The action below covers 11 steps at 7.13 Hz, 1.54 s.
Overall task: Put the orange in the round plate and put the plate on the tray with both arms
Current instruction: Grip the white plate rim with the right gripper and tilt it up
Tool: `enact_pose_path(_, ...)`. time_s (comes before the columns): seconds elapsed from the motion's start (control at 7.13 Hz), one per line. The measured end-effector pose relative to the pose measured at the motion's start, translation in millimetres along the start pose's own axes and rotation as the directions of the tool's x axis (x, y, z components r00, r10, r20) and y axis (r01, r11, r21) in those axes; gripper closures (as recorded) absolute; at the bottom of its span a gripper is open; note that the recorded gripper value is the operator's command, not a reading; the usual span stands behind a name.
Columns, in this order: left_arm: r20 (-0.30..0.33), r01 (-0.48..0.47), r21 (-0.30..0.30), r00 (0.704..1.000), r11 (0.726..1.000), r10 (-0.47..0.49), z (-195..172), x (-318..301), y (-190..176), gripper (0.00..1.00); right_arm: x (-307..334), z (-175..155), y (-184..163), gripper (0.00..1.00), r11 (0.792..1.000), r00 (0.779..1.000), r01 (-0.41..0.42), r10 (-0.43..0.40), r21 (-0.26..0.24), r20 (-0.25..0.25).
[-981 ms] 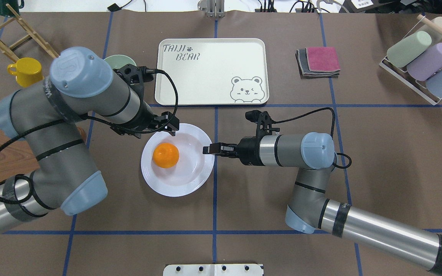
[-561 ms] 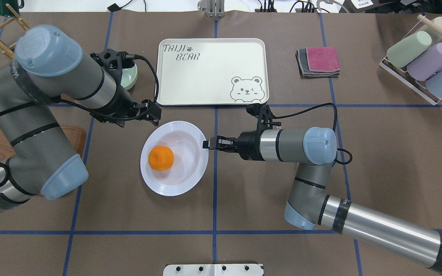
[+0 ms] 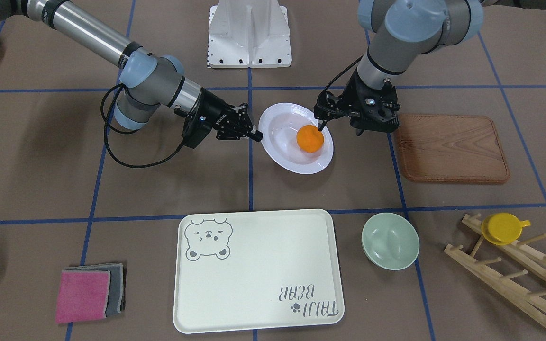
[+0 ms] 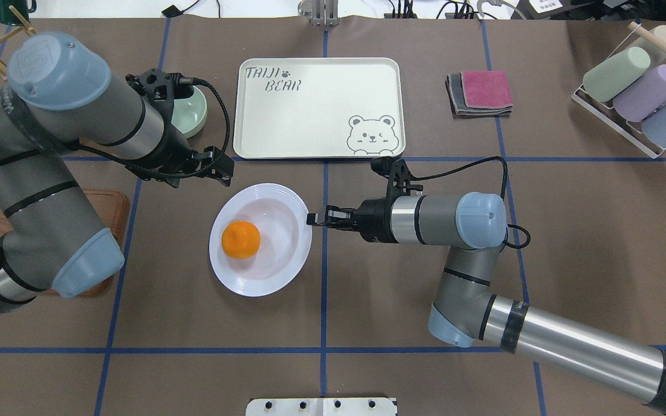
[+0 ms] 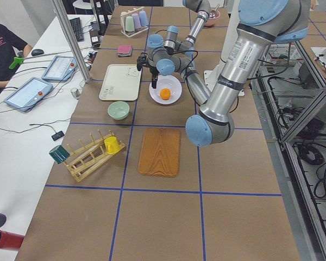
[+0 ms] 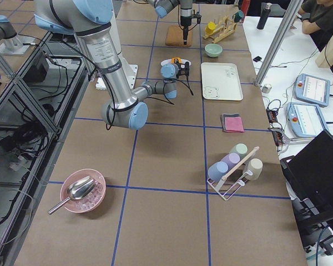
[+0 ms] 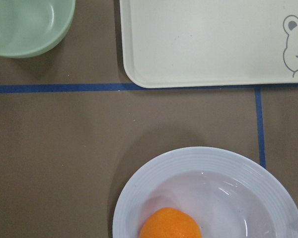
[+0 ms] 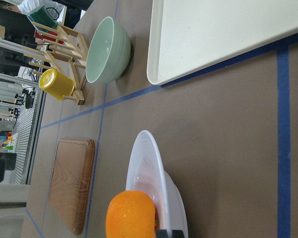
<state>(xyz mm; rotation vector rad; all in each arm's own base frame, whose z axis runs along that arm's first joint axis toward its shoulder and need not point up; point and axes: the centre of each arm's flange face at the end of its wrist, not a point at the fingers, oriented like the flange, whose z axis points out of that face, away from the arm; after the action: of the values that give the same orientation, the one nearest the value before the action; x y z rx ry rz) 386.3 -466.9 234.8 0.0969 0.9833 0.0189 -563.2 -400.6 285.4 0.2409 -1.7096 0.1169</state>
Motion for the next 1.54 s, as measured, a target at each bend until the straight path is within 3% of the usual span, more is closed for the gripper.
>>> enact_pose_path(0.14,-0.001,0.000,0.001,1.000,1.000,0.000,-0.7,0.0,0.1,0.02,0.5,1.4,1.5,0.86,1.000,1.000,-0.001,0.001,-0.002,-0.003)
enact_pose_path(0.42,-0.002,0.000,0.001,1.000,1.000,0.000,-1.4,-0.1,0.2,0.02,-5.0,6.4,2.1,1.00,1.000,1.000,-0.005,0.005,-0.005,-0.008)
enact_pose_path(0.98,-0.003,0.001,0.004,1.000,1.000,-0.001,-3.0,-0.7,-0.8,0.02,-8.6,10.3,4.5,1.00,0.999,0.999,-0.033,0.033,-0.013,-0.013)
enact_pose_path(1.54,0.000,0.005,0.009,1.000,1.000,-0.005,-5.3,-3.5,-3.7,0.02,-17.0,6.0,1.4,1.00,0.994,0.994,-0.106,0.106,-0.003,0.019)
